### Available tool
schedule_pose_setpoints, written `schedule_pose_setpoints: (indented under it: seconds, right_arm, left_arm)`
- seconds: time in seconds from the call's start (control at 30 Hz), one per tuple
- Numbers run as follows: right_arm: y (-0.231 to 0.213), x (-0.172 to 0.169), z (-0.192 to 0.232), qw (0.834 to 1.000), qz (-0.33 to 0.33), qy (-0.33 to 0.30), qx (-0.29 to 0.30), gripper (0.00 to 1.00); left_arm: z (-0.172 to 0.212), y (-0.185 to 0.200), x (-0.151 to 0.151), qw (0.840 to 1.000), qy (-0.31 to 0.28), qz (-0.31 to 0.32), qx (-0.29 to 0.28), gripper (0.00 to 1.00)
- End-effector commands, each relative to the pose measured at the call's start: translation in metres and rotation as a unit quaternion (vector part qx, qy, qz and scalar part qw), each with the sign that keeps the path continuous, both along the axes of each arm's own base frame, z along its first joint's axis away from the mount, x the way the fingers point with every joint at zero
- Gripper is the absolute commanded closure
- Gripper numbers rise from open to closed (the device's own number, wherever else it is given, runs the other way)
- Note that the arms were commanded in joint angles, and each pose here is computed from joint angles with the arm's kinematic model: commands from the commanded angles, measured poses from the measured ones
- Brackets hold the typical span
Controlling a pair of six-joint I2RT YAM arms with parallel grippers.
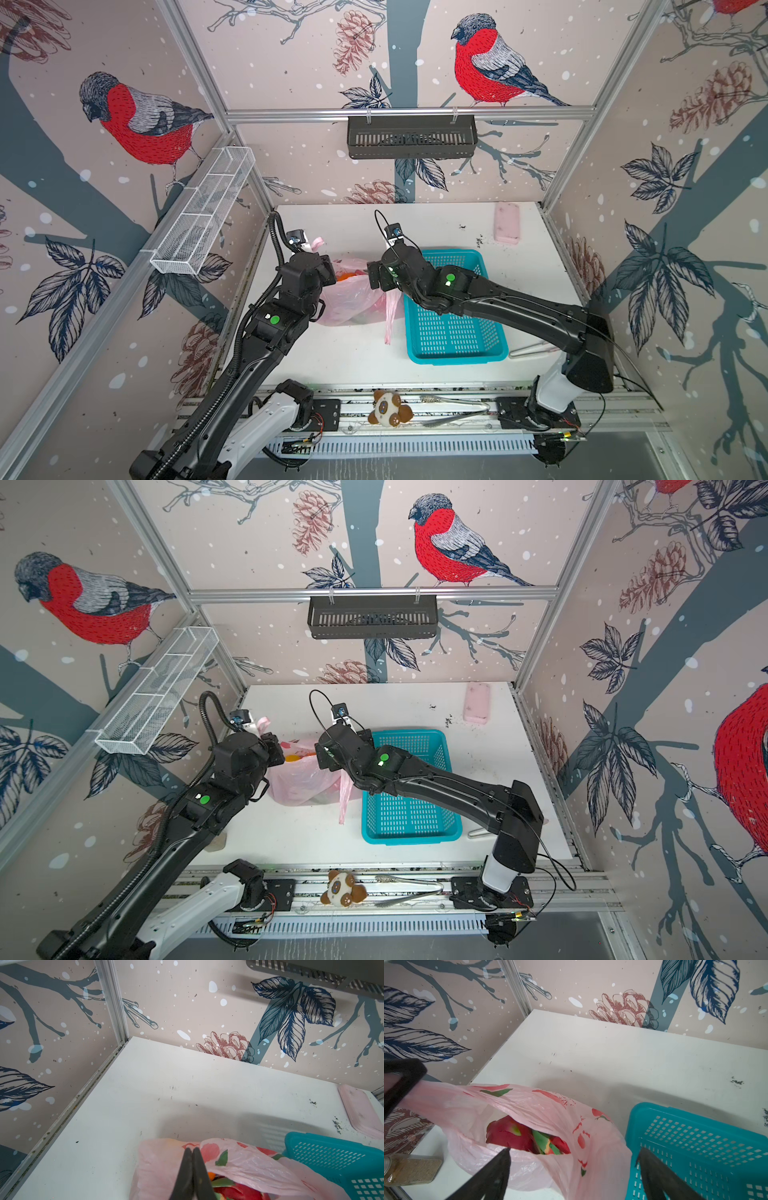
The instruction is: Untie the knot of the plastic bag and take out the fruit
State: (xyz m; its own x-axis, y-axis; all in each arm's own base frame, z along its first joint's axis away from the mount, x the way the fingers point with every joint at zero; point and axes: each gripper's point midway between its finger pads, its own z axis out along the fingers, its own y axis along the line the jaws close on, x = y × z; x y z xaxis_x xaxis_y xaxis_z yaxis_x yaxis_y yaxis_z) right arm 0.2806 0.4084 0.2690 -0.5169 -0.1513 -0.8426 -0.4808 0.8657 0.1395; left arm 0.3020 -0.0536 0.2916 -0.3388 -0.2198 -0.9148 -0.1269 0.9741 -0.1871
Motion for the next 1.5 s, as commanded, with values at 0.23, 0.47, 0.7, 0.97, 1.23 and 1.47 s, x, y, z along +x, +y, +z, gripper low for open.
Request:
schedule_pose_setpoints:
  seconds: [0.23, 0.47, 0.7, 0.97, 1.23, 1.47]
  right_arm:
    - [0.013, 0.007, -0.046, 0.995, 0.048, 0.045, -0.079, 0.12]
    - [0.021, 0.023, -0.069, 0.99, 0.062, 0.063, -0.11, 0.15]
    - [0.028, 0.044, -0.086, 0.985, 0.067, 0.065, -0.147, 0.37]
    - [0.037, 0.07, -0.057, 0.992, 0.068, 0.019, -0.106, 0.81]
    - [0.04, 0.108, -0.017, 0.996, 0.064, -0.037, -0.048, 0.89]
    - [0.046, 0.141, 0.004, 0.995, 0.068, -0.065, -0.021, 0.9]
  left_arm:
    - [0.012, 0.0, -0.004, 0.999, -0.033, -0.004, -0.025, 1.0]
    - [0.014, 0.007, -0.013, 0.999, -0.046, 0.004, -0.029, 1.0]
    - [0.011, 0.012, -0.011, 0.998, -0.05, 0.019, -0.024, 1.0]
    - [0.01, 0.022, 0.015, 0.997, -0.055, 0.034, -0.037, 1.0]
    - [0.012, 0.042, 0.054, 0.995, -0.062, 0.034, -0.074, 1.0]
    - [0.029, 0.047, 0.088, 0.993, -0.074, 0.022, -0.091, 1.0]
